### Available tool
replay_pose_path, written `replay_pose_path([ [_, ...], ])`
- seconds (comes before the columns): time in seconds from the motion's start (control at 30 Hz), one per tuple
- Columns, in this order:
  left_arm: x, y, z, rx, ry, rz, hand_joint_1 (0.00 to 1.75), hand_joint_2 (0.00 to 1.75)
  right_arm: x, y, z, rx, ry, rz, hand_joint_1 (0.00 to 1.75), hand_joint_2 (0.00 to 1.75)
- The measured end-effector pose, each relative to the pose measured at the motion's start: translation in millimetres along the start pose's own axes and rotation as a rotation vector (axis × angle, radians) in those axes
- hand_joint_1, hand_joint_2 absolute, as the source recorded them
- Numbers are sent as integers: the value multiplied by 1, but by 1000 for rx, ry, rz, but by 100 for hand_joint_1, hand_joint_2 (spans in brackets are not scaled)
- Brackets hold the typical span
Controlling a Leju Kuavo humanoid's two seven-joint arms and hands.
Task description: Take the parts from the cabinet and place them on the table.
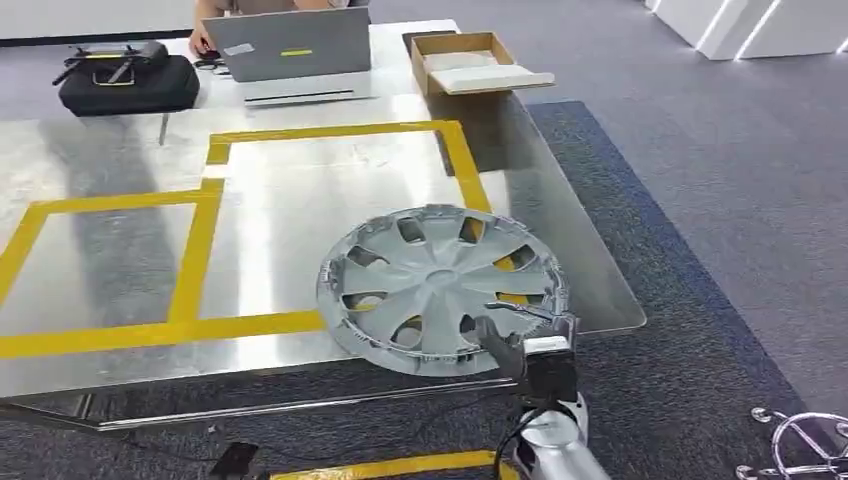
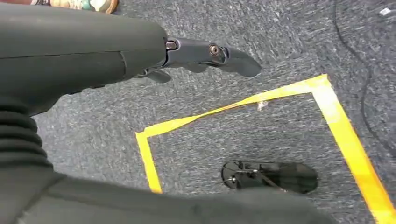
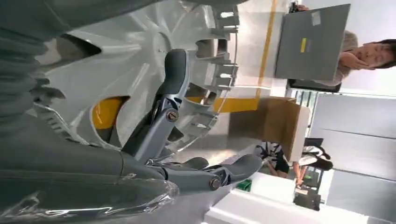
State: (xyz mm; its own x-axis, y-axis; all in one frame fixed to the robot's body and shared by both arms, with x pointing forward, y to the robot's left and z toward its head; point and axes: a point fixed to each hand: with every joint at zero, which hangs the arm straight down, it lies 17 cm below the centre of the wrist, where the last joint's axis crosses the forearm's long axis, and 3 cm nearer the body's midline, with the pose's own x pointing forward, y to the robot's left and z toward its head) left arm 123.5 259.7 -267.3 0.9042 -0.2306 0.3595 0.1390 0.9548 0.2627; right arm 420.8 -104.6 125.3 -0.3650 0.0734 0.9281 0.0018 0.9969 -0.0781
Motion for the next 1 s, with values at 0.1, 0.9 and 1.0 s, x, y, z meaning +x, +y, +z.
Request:
replay_pose_path([
  [0.1, 1, 0, 0, -3, -4, 3, 0, 0, 0, -1, 3, -5, 2, -1, 0, 175],
  [0.9, 12, -7, 0, -30, -27, -5, 0, 0, 4, -4, 3, -12, -9, -1, 0, 175],
  [1.0, 14, -7, 0, -32, -30, -6, 0, 0, 5, -4, 1, -12, -14, -1, 0, 175],
])
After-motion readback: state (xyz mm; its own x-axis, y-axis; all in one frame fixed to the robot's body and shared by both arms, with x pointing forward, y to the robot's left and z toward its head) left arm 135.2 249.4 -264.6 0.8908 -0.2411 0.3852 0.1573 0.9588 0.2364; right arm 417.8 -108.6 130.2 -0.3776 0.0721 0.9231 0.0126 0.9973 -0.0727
